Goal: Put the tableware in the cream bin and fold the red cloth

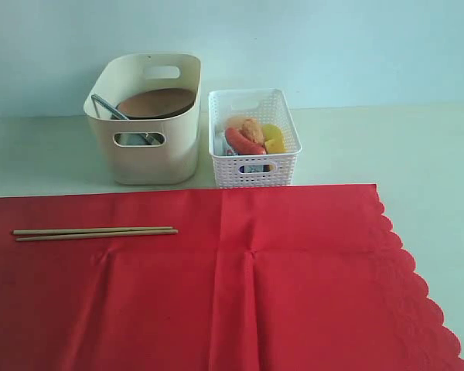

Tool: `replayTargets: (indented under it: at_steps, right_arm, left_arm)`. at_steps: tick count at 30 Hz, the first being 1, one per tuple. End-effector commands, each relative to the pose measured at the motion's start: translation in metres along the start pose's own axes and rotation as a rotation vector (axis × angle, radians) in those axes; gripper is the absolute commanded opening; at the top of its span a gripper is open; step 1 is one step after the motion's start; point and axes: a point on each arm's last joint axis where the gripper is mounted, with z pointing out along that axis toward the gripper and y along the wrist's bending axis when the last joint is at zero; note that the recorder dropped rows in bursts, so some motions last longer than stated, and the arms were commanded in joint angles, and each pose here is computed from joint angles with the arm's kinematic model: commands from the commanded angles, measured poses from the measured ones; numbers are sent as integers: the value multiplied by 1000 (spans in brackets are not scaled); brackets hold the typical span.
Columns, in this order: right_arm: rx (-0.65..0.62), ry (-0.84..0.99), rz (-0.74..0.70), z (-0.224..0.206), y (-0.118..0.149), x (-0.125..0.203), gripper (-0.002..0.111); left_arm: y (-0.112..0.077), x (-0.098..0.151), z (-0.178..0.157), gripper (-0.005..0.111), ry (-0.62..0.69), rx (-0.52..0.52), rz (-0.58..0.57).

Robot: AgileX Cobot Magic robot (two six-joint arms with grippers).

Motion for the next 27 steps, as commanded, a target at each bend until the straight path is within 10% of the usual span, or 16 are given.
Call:
replayTargets:
  at_steps: [1,11,27]
  right_arm:
    - [11,-72,23,1,1,9,0]
    - [-61,-174,183,14,5,16,0]
    - [38,-132,69,20,-3,25,0]
  left_arm:
    - [-1,0,0,0,-10,13,-7]
    - [-2,-10,0,0,9,11,-7]
    - [-27,-118,11,0,29,166,39]
